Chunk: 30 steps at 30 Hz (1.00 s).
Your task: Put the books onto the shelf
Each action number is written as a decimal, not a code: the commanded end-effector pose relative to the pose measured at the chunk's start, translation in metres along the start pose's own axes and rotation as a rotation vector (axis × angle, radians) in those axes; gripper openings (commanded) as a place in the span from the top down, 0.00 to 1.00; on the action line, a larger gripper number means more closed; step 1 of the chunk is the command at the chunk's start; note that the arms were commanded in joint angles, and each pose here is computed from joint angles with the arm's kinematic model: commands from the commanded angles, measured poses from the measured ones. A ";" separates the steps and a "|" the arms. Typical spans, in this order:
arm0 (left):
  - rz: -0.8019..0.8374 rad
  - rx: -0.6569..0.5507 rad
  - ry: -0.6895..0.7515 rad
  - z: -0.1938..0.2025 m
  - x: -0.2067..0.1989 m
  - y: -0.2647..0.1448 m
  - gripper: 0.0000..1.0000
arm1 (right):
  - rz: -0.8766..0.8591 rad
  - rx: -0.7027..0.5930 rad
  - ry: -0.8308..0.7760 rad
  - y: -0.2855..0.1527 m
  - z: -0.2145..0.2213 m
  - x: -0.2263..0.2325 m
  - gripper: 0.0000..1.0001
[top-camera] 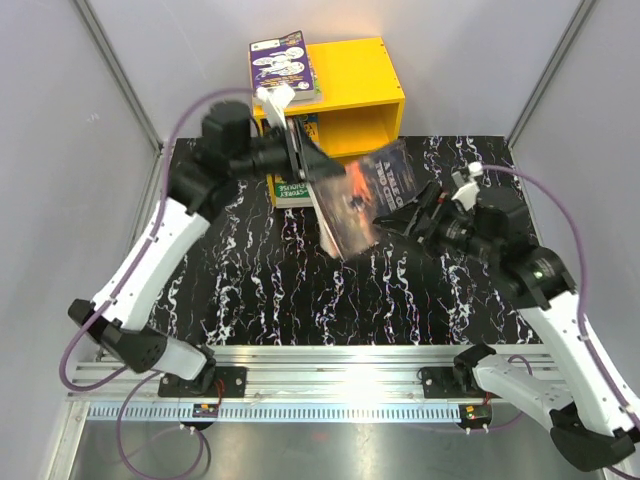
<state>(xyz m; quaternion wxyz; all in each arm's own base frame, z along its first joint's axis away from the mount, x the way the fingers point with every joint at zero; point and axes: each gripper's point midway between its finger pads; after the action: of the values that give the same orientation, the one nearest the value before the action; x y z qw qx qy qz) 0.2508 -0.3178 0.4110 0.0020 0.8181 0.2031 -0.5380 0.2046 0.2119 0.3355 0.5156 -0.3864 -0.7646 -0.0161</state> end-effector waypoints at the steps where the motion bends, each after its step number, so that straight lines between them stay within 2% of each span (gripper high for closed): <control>1: 0.182 -0.206 0.180 -0.076 -0.082 -0.046 1.00 | -0.012 -0.113 -0.120 -0.045 -0.014 0.021 0.00; 2: 0.266 -0.274 0.250 -0.094 -0.122 -0.067 1.00 | 0.003 -0.128 -0.121 -0.049 -0.015 0.018 0.00; 3: 0.290 -0.267 0.206 -0.109 -0.122 -0.061 1.00 | 0.012 -0.135 -0.120 -0.054 -0.013 0.016 0.00; 7: 0.446 -0.418 0.245 -0.174 -0.154 -0.094 1.00 | 0.050 -0.134 -0.084 -0.069 0.005 -0.004 0.00; 8: 0.476 -0.431 0.190 -0.184 -0.155 -0.097 1.00 | 0.056 -0.132 -0.075 -0.070 0.008 -0.008 0.00; 15: 0.569 -0.641 0.073 -0.269 -0.135 -0.113 1.00 | 0.111 -0.120 -0.039 -0.075 0.023 -0.031 0.00; 18: 0.595 -0.632 0.090 -0.275 -0.133 -0.119 0.99 | 0.122 -0.112 -0.070 -0.074 0.021 -0.031 0.00; 19: 0.590 -0.614 0.120 -0.265 -0.140 -0.124 0.91 | 0.129 -0.115 -0.078 -0.074 0.020 -0.031 0.00; 20: 0.548 -0.602 0.187 -0.257 -0.137 -0.123 0.77 | 0.143 -0.125 -0.088 -0.075 0.017 -0.033 0.00; 21: 0.497 -0.550 0.213 -0.244 -0.128 -0.118 0.40 | 0.159 -0.116 -0.099 -0.073 0.018 -0.036 0.00; 22: 0.377 -0.507 0.122 -0.240 -0.083 -0.099 0.28 | 0.170 -0.101 -0.102 -0.068 0.019 -0.040 0.00; 23: 0.316 -0.523 0.222 -0.216 -0.083 -0.110 0.15 | 0.165 -0.069 -0.102 -0.063 0.024 -0.041 0.00; 24: 0.252 -0.532 0.217 -0.205 -0.065 -0.113 0.06 | 0.173 -0.023 -0.094 -0.049 0.029 -0.049 0.00; 25: 0.165 -0.531 0.168 -0.195 -0.034 -0.111 0.01 | 0.179 0.015 -0.082 -0.040 0.035 -0.054 0.00; 26: 0.049 -0.535 0.113 -0.173 0.019 -0.110 0.01 | 0.165 0.071 -0.060 -0.031 0.044 -0.055 0.00; 28: -0.078 -0.512 -0.002 -0.147 0.083 -0.111 0.01 | 0.180 0.172 -0.010 -0.002 0.059 -0.072 0.00; 29: -0.190 -0.492 -0.051 -0.127 0.132 -0.108 0.01 | 0.147 0.242 0.013 0.006 0.070 -0.072 0.00; 30: -0.251 -0.484 -0.069 -0.111 0.148 -0.112 0.01 | 0.159 0.308 0.049 0.027 0.079 -0.084 0.00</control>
<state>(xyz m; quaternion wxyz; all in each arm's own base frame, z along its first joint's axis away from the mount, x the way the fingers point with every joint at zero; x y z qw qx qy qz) 0.3702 -0.1643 0.4366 0.2157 0.7699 0.3410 -0.4943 0.1691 0.1841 0.2557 0.5354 -0.4299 -0.7216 0.0886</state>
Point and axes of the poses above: each gripper's point midway between its finger pads, its own y axis out along the fingers, its own x axis along the line the jaws close on, z = x × y, and after that the axes turned 8 degrees about -y, right-handed
